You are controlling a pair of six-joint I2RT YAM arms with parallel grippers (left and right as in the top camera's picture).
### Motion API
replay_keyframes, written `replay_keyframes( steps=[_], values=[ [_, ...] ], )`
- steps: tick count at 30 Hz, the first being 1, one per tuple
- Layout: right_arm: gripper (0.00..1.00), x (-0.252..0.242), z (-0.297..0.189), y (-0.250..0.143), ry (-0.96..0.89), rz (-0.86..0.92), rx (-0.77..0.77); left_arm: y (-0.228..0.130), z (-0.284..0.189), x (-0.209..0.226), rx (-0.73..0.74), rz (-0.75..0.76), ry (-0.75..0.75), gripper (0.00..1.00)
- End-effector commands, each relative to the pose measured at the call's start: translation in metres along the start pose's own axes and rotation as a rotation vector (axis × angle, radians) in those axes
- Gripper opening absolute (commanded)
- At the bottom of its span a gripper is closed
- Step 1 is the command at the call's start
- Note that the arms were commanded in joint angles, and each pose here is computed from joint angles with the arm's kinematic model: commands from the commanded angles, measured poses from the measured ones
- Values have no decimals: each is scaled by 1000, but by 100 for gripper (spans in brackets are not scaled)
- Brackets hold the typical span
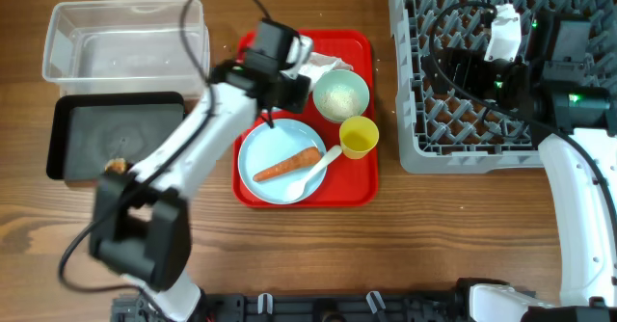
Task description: Sort waste into correct bins and load items into the dishwasher rack
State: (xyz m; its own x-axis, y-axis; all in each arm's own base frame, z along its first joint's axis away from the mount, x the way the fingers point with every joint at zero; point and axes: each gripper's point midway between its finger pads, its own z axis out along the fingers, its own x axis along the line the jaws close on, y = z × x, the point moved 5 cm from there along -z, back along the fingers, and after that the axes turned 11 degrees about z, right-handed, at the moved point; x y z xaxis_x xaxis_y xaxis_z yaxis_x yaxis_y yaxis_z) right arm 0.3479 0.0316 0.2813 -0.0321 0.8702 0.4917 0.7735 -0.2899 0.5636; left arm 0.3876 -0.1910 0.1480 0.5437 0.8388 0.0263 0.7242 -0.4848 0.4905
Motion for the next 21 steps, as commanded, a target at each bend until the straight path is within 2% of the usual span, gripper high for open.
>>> replay_keyframes(
  steps=[1,3,9,12,13,17,21],
  values=[
    [97,4,0,4,11,3,-3,-10,31,11,66,1,133,4],
    [97,4,0,4,11,4,-2,-13,37,11,79,1,132,4],
    [97,4,0,4,11,4,-1,-16,47,12,92,1,131,44],
    [97,3,0,4,11,4,0,-12,47,12,73,0,133,59],
    [97,4,0,4,11,1,-1,-11,47,12,68,0,133,68],
    [97,3,0,4,10,-3,0,-6,45,11,46,-3,128,79],
    [97,3,0,4,10,-3,0,11,30,-2,-16,6,54,85]
  ],
)
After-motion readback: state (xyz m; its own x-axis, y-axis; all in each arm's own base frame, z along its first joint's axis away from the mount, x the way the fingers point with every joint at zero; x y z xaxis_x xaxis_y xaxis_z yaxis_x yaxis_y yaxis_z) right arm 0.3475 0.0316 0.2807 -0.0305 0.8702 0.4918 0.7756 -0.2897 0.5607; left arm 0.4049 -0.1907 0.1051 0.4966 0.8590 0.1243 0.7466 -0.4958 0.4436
